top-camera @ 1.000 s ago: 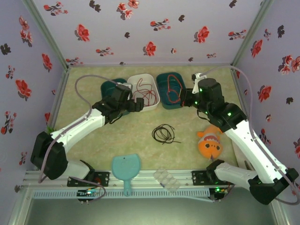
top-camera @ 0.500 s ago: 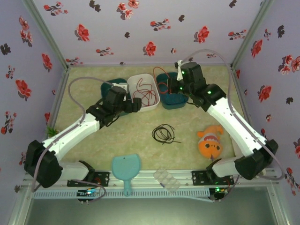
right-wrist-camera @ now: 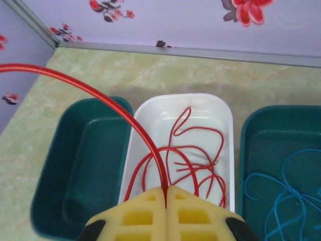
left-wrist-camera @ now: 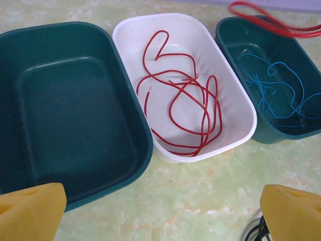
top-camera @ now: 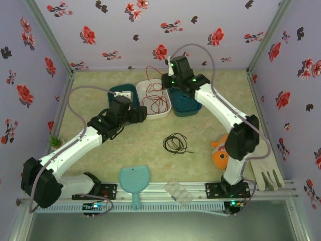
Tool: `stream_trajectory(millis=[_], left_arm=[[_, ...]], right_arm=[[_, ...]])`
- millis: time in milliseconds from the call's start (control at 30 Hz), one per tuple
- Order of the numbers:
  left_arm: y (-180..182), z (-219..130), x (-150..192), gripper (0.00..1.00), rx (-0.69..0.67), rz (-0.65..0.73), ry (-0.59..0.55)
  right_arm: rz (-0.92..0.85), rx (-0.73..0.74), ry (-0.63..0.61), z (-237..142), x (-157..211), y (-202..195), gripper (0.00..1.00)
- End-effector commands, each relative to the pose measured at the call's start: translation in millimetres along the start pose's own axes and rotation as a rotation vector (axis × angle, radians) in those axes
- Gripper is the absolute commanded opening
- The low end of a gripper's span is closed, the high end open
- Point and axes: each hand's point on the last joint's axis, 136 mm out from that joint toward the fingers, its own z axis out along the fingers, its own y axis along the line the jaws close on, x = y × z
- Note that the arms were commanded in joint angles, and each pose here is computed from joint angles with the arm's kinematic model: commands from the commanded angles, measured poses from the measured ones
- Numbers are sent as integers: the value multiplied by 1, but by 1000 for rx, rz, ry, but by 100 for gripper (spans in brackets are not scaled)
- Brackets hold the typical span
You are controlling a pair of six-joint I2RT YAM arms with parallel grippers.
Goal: Untangle the cables
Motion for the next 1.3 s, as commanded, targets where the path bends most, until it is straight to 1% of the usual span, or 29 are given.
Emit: stream_trajectory(millis=[0, 100, 300, 400, 600, 733, 900, 967, 1100, 1267], left_arm=[[8, -6, -1, 100, -26, -19, -16], [10, -8, 1, 100, -30, -17, -11], [15, -6, 7, 100, -48, -15, 12], [17, -4, 10, 100, -57, -10, 24], [21, -3, 12, 100, -68, -8, 36], [22, -1, 13, 100, -72, -8, 41], [22, 2, 16, 100, -78, -1, 59], [22, 2, 16, 100, -78, 0, 60], [22, 3, 16, 100, -80, 1, 63], [23, 4, 17, 100, -84, -2, 68]], right_arm=[[-34, -26, 11, 26, -4, 7, 0], [-11, -18, 84, 50, 10, 4, 0], [88, 82, 222, 86, 47, -17, 0], [110, 138, 258, 97, 62, -30, 0], [135, 152, 287, 119, 82, -37, 0], [160, 165, 310, 130, 92, -41, 6], [172, 201, 347, 137, 107, -47, 11], [169, 215, 350, 137, 110, -48, 15], [174, 231, 342, 133, 107, -50, 25], [166, 248, 307, 122, 94, -50, 29]])
